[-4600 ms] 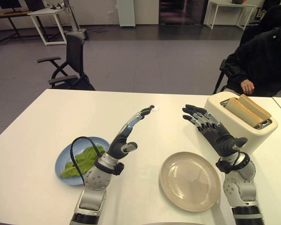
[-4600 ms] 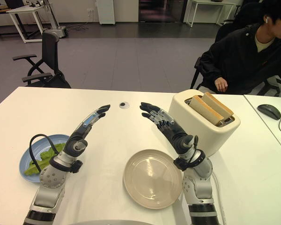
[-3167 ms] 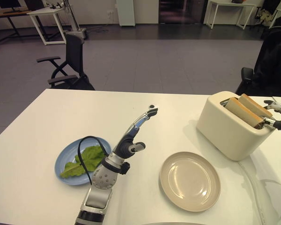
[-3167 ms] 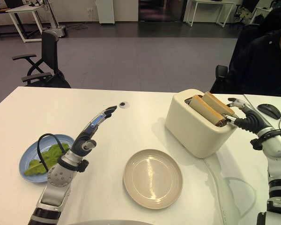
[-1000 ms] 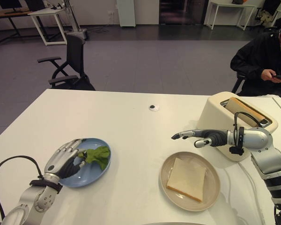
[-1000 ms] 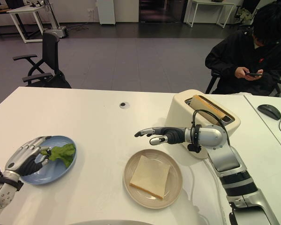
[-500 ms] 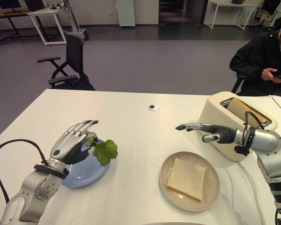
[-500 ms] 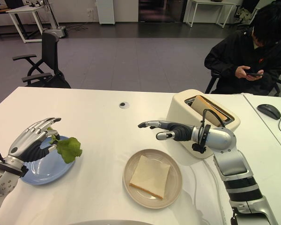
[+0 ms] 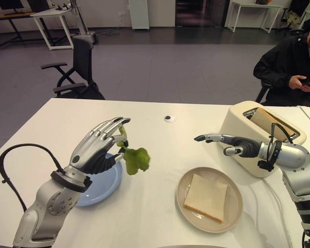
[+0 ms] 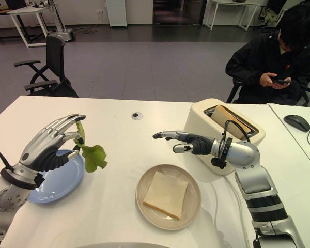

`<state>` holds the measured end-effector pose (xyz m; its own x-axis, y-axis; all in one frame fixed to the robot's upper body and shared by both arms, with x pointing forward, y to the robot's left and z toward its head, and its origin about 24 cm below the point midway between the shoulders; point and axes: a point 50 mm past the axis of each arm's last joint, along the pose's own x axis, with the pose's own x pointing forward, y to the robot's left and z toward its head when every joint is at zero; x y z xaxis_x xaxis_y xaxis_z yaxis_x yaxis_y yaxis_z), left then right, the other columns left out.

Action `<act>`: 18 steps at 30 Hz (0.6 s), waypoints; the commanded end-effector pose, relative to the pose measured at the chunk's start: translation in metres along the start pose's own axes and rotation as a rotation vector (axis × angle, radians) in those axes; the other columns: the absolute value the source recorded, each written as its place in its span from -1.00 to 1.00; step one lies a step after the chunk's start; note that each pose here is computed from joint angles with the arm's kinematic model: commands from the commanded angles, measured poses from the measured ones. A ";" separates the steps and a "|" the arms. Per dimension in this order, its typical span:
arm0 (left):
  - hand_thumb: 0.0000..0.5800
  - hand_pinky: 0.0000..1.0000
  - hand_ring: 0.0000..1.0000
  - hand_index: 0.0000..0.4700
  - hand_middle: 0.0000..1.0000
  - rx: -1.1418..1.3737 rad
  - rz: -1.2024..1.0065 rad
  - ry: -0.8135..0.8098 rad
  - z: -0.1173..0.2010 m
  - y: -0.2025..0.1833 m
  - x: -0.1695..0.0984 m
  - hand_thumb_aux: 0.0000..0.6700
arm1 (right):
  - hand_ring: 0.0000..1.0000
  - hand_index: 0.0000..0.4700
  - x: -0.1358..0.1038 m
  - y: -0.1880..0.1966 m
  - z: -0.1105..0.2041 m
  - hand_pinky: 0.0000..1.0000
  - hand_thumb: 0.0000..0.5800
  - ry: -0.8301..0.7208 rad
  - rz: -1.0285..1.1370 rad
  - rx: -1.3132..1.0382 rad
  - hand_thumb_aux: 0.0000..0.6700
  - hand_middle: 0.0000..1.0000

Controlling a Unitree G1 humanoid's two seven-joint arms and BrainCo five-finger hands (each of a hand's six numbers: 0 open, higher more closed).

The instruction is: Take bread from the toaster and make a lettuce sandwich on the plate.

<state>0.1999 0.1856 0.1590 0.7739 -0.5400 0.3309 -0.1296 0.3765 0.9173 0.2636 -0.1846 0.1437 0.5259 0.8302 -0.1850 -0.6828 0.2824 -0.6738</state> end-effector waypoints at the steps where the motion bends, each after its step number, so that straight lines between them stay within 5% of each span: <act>1: 1.00 -1.00 -1.00 1.00 -1.00 -0.120 -0.027 -0.178 0.036 -0.019 0.031 1.00 | -1.00 -1.00 -0.002 -0.011 -0.002 -1.00 -1.00 0.004 -0.058 -0.006 -1.00 -1.00; 11: 1.00 -1.00 -1.00 1.00 -1.00 -0.335 -0.230 -0.398 0.098 -0.079 0.056 1.00 | -1.00 -1.00 -0.022 -0.033 -0.002 -1.00 -1.00 0.030 -0.170 -0.036 -1.00 -1.00; 18: 1.00 -1.00 -1.00 1.00 -1.00 -0.335 -0.315 -0.437 0.103 -0.080 0.051 1.00 | -1.00 -1.00 -0.021 -0.032 -0.005 -1.00 -1.00 0.032 -0.168 -0.030 -1.00 -1.00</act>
<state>0.1873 0.0465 0.1231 0.4160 -0.8871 0.1998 0.3163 0.3472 0.8828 0.2751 -0.2119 0.1643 0.6442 0.7588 -0.0957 -0.5720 0.3950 -0.7189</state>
